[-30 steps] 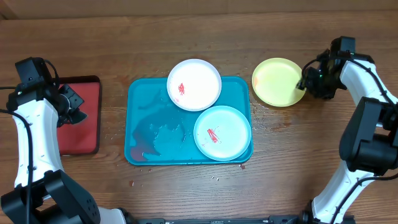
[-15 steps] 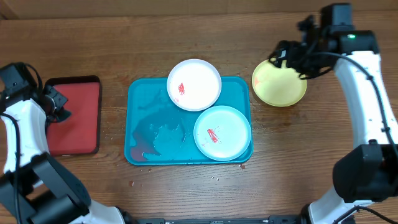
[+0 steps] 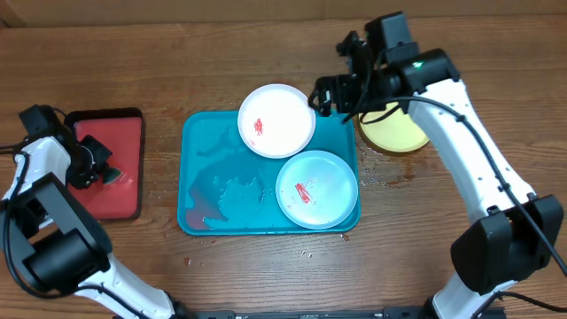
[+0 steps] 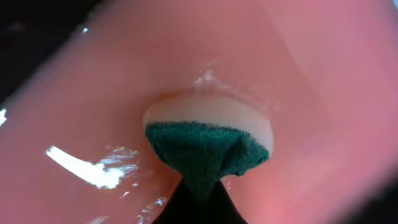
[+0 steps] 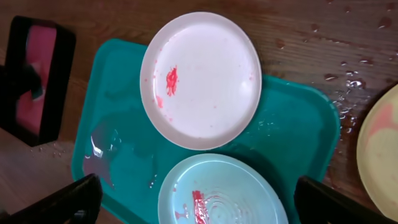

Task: Clean dirty plates on tray and stack at the side
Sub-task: 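Move the right gripper to the white plate and grip its rim, then slide the white plate toward the tray's left side with the right gripper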

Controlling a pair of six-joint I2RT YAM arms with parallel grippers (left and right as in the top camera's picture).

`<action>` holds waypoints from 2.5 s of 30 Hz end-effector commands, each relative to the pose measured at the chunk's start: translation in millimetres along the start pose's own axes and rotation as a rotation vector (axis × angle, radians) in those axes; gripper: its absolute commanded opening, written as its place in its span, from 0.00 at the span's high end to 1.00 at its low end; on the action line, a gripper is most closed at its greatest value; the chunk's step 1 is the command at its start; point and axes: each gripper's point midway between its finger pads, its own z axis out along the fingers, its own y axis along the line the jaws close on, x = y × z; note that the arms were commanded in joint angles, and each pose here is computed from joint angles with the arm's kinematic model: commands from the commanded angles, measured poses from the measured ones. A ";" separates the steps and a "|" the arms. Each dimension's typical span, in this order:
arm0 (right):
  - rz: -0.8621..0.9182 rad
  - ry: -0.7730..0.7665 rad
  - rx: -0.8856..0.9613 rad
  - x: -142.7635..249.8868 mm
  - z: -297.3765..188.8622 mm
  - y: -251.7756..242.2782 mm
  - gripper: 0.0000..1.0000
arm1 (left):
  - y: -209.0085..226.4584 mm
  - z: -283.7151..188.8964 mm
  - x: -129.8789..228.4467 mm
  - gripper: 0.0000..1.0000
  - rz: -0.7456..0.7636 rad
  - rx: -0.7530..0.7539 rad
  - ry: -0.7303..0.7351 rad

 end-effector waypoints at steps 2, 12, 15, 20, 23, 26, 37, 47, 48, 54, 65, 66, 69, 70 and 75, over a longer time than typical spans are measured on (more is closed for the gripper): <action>-0.059 0.002 0.089 5.0 8.4 9.6 0.00 | 1.3 22.0 12.6 0.96 0.029 -0.010 0.058; -0.087 -0.023 0.087 1.7 14.0 25.4 0.00 | -12.1 -35.4 -17.1 0.96 0.034 0.009 -0.019; -0.094 -0.044 0.082 -2.7 16.3 25.9 0.00 | -21.3 -77.8 -32.7 0.96 0.041 0.037 -0.100; -0.079 -0.035 0.084 -1.4 32.0 20.1 0.00 | -19.8 -106.0 -55.1 0.96 0.059 0.013 -0.234; -0.061 -0.023 0.085 -0.5 40.4 17.2 0.00 | -23.6 -94.3 -41.9 0.96 0.079 0.043 -0.165; -0.057 -0.010 0.090 0.8 48.6 13.5 0.00 | -22.0 -89.0 -45.9 0.96 0.107 0.024 -0.193; 0.074 0.005 0.257 0.1 135.7 -45.6 0.20 | -20.8 -87.1 -22.8 0.96 0.107 0.031 -0.100; 0.088 0.004 0.289 2.5 162.4 -61.3 0.33 | -20.6 -87.0 -21.8 0.96 0.107 0.031 -0.096; 0.090 0.012 0.291 4.8 166.9 -63.5 0.34 | -20.5 -87.0 -21.8 0.96 0.107 0.030 -0.096; 0.094 0.034 0.298 11.6 177.7 -69.2 0.54 | -20.7 -87.0 -21.7 0.96 0.107 0.031 -0.095; 0.099 0.091 0.130 20.3 183.6 -37.1 0.96 | -20.5 -86.9 -21.7 0.96 0.107 0.030 -0.095; 0.097 0.106 0.104 23.1 183.9 -29.8 0.96 | -20.5 -87.0 -21.9 0.96 0.107 0.030 -0.096; 0.086 0.158 0.079 34.0 182.4 -12.1 0.96 | -20.5 -86.9 -21.8 0.96 0.107 0.030 -0.095; 0.079 0.176 0.081 37.9 181.4 -6.8 0.96 | -20.4 -86.8 -21.7 0.96 0.106 0.029 -0.095; 0.030 0.243 0.076 57.0 180.3 24.2 0.96 | -20.5 -87.0 -21.6 0.96 0.107 0.030 -0.095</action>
